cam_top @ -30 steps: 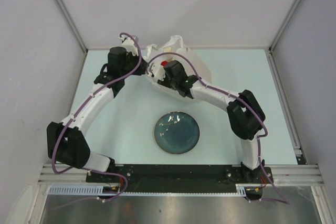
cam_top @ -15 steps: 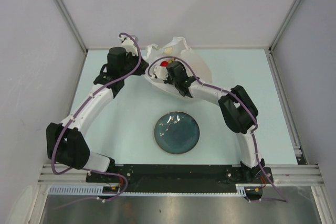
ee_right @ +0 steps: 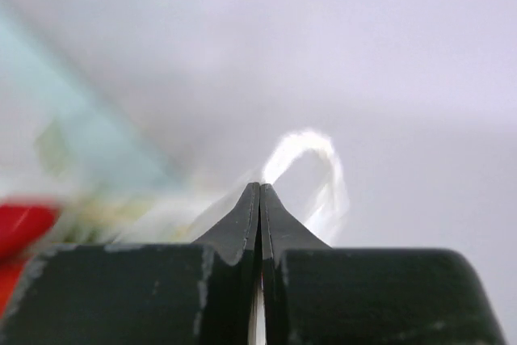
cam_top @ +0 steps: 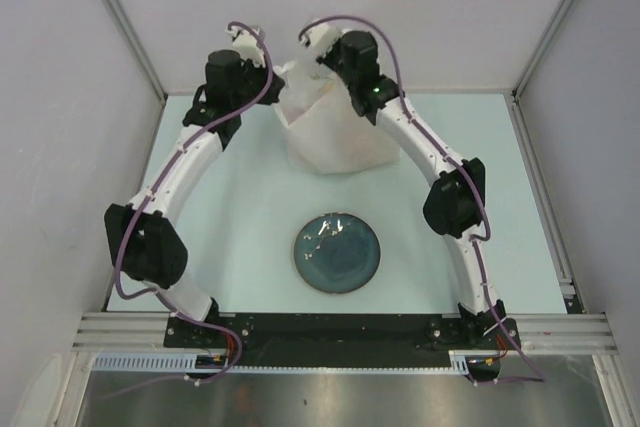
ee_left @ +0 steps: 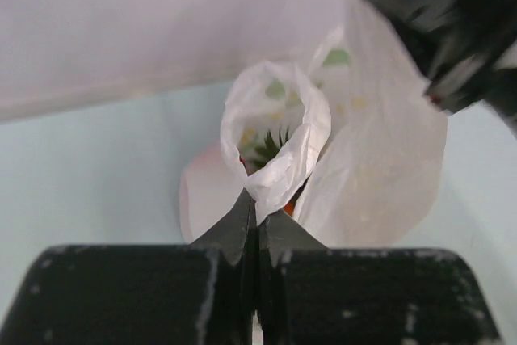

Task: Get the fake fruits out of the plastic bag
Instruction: Adjust the plastic bag at the center of the board.

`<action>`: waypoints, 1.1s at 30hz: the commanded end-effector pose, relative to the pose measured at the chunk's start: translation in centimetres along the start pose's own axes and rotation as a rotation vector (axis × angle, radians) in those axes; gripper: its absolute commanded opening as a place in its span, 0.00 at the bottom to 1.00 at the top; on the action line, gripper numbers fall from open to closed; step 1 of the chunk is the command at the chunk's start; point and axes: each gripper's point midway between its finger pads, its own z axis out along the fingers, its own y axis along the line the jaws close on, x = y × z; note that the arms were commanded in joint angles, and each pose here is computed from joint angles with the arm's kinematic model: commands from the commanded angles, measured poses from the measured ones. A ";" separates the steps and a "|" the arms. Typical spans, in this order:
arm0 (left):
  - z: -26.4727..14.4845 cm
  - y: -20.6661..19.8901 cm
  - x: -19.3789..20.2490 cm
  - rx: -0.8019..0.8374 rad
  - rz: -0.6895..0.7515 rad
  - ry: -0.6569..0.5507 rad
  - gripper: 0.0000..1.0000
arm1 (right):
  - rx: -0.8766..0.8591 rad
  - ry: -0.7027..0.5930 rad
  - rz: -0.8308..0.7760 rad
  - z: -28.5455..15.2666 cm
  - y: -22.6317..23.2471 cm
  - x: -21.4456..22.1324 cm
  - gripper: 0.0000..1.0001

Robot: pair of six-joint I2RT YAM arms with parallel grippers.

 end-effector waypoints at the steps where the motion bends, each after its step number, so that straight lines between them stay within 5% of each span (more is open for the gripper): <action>1: 0.9 1.1 -10.1 -0.003 0.055 -0.217 0.00 | 0.145 -0.193 0.147 0.5 -9.0 -4.7 0.00; 7: -3.4 -1.5 -22.6 0.044 0.168 -0.530 0.00 | 0.331 -0.455 0.210 -3.8 -17.4 -9.9 0.00; 11: -7.3 -3.8 -23.3 0.113 0.185 -0.549 0.00 | 0.297 -0.444 0.265 -6.7 -18.5 -8.9 0.00; 14: -7.9 -4.2 -17.6 0.166 0.142 -0.425 0.00 | 0.217 -0.376 0.258 -9.2 -14.9 -5.0 0.00; 15: -6.2 -3.0 -12.5 0.157 0.097 -0.313 0.00 | 0.088 -0.286 0.246 -8.3 -9.2 -0.2 0.00; 17: -7.6 -3.1 -8.9 0.169 0.073 -0.266 0.00 | 0.035 -0.265 0.253 -11.2 -7.0 1.0 0.00; 18: -6.8 -2.0 -3.6 0.157 0.033 -0.163 0.00 | -0.028 -0.213 0.263 -11.6 -4.4 3.1 0.00; 22: -7.5 -1.6 7.4 0.164 -0.085 0.078 0.00 | -0.230 0.040 0.384 -14.6 5.1 11.6 0.02; 23: -7.7 -1.1 10.4 0.155 -0.114 0.137 0.00 | -0.279 0.042 0.398 -15.2 6.2 11.6 0.07; 24: -8.3 -1.2 11.1 0.147 -0.139 0.144 0.00 | -0.330 0.063 0.398 -15.9 7.5 11.7 0.31; 27: -9.6 -1.5 13.2 0.145 -0.163 0.175 0.00 | -0.391 0.006 0.360 -18.3 8.2 8.7 0.57; 33: -10.6 -1.2 13.2 0.115 -0.177 0.138 0.00 | -0.354 -0.271 0.429 -23.1 4.6 -2.1 0.66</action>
